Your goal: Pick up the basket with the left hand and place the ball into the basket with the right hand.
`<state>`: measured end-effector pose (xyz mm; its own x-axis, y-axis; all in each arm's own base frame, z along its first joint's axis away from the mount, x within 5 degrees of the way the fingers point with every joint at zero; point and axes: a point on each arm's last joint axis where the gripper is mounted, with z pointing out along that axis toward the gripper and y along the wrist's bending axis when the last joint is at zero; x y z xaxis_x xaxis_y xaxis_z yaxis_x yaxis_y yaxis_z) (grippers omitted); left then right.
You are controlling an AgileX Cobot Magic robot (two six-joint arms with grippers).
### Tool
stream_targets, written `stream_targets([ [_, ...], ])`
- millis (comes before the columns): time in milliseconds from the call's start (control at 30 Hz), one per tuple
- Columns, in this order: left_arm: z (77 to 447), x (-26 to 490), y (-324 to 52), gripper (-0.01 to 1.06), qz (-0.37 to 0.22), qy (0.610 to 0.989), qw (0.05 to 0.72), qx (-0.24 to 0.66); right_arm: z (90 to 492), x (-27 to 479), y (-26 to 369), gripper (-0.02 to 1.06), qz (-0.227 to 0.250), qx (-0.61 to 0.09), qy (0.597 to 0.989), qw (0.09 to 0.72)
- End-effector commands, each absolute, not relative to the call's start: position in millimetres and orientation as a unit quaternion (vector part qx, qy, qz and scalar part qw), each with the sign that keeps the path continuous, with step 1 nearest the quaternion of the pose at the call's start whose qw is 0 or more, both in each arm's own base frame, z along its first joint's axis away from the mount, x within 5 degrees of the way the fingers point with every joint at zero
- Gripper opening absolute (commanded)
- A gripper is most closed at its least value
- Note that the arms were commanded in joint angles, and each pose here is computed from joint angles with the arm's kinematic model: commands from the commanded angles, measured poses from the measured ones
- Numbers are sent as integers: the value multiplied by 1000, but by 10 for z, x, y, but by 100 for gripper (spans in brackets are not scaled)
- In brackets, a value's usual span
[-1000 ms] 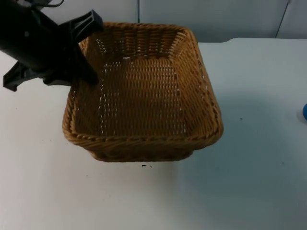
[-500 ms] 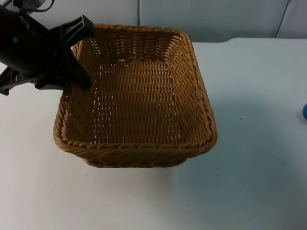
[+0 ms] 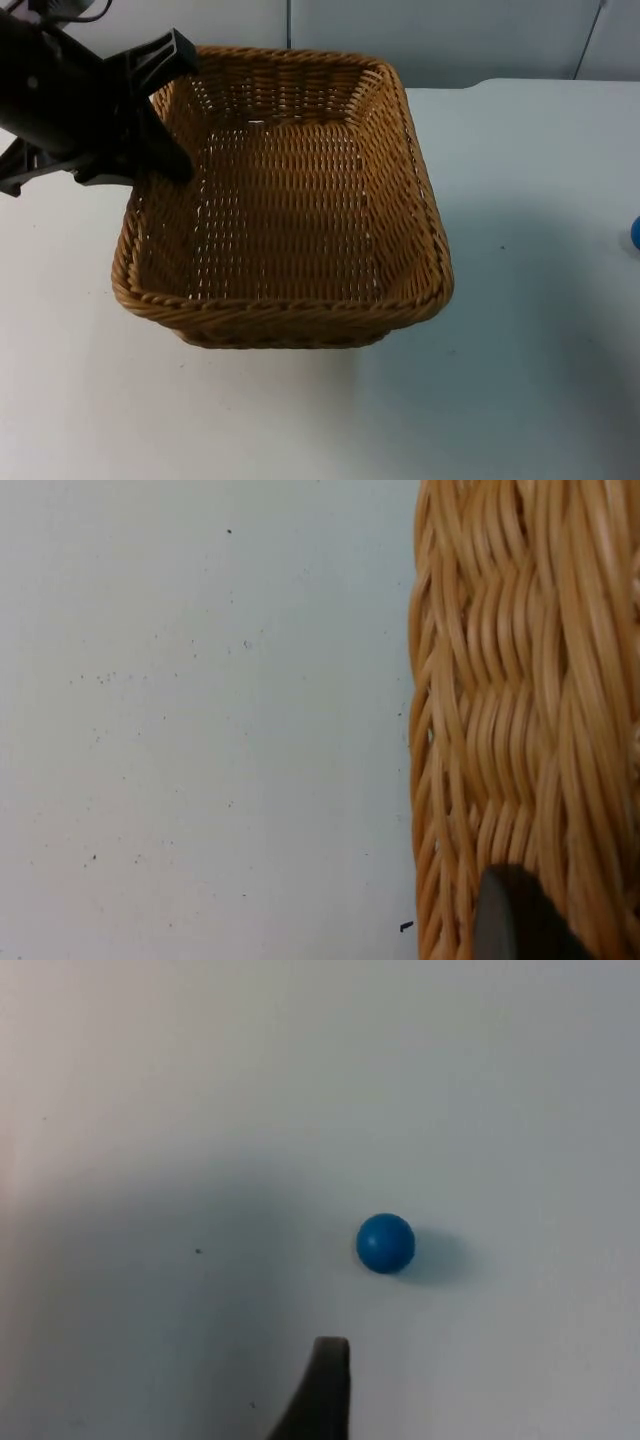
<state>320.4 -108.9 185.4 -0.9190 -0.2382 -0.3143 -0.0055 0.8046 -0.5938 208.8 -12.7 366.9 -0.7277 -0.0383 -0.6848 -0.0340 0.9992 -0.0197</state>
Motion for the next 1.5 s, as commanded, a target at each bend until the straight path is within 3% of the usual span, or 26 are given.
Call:
stream_targets([
  [0, 1914, 3196, -1088, 0, -318, 925, 194, -76, 3619, 2246, -135, 80, 4, -25, 931, 364],
  [233, 1914, 3196, -1088, 0, -317, 925, 195, -73, 3253, 2809, -141, 80, 33, -53, 953, 296],
  [400, 1914, 3194, -1089, 0, -318, 925, 195, -71, 3017, 3062, -348, 79, 63, -25, 964, 259],
  [767, 1903, 3199, -1083, 0, -312, 927, 197, -68, 2318, 3499, -570, 77, 63, -4, 980, 190],
  [1467, 1899, 3204, -1073, 0, -306, 928, 202, -63, 1394, 3953, -375, 77, 50, -15, 985, 162],
])
